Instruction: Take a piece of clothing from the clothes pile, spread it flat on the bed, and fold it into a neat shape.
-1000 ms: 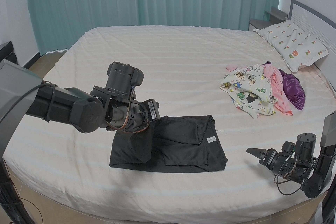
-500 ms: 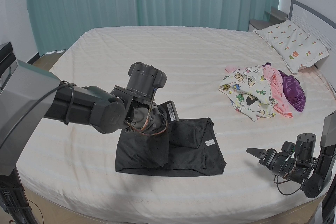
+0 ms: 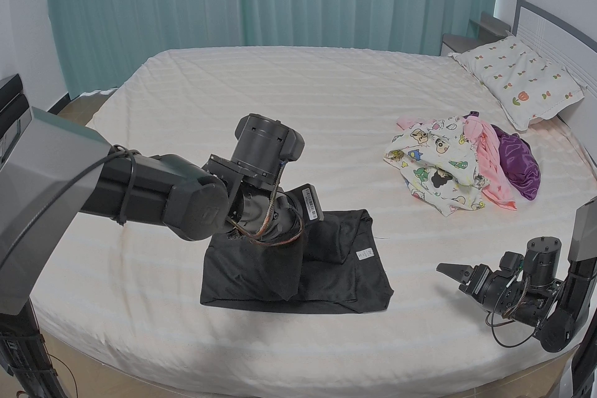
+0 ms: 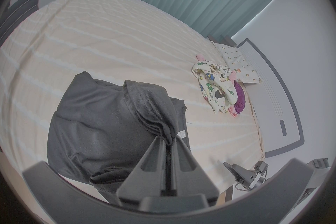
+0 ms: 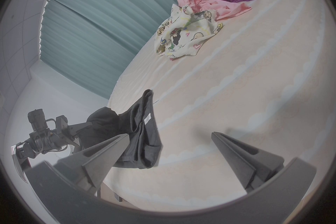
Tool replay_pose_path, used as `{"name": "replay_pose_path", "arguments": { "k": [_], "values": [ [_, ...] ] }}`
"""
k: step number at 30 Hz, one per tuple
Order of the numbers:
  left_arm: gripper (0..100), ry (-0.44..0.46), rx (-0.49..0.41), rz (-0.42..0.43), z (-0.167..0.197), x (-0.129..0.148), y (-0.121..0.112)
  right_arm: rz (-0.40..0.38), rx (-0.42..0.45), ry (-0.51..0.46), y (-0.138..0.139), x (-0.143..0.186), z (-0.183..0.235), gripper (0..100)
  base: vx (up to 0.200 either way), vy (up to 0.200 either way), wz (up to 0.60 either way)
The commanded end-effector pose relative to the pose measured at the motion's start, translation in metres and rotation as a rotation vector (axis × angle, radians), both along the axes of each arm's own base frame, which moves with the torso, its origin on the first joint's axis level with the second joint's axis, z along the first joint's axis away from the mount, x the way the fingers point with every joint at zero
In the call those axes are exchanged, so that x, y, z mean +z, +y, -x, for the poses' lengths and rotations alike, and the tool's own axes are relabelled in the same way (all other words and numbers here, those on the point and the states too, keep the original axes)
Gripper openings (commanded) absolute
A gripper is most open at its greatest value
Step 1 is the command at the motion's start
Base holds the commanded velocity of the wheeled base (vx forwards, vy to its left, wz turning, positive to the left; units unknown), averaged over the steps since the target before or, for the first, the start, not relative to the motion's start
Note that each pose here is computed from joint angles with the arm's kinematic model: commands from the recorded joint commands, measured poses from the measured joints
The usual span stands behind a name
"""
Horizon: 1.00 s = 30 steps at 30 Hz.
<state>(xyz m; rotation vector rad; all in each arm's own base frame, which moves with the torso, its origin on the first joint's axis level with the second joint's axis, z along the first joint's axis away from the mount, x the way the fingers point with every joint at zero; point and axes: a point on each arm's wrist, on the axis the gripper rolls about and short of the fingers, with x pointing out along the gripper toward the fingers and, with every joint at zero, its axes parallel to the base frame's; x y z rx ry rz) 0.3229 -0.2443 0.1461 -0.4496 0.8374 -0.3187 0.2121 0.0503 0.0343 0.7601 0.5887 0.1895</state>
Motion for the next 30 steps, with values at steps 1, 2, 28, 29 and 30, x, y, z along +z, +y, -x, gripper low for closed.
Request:
{"name": "replay_pose_path", "arguments": {
  "k": [1,2,28,29,30],
  "values": [
    [0,0.001,-0.001,0.000,0.0006,-0.0001,-0.0008,0.000,0.002,0.002,-0.0004,-0.0001,0.0028,100,0.000,-0.200,0.00],
    [0,0.002,-0.001,-0.001,0.0008,-0.0005,-0.0007,0.000,0.002,0.002,-0.0004,-0.0001,0.0028,100,0.000,-0.200,0.00],
    [100,0.042,0.036,0.045,-0.0001,-0.0034,-0.0032,0.002,0.002,0.011,-0.0005,-0.0018,0.0029,100,0.000,-0.077,0.00],
    [100,0.045,0.043,0.053,0.0003,-0.0021,-0.0029,0.002,0.002,0.011,-0.0005,-0.0018,0.0029,100,0.000,0.000,0.00],
    [100,0.044,0.044,0.055,0.0002,-0.0020,-0.0029,0.002,0.002,0.011,-0.0005,-0.0018,0.0029,100,0.000,0.000,0.00]
  ]
}}
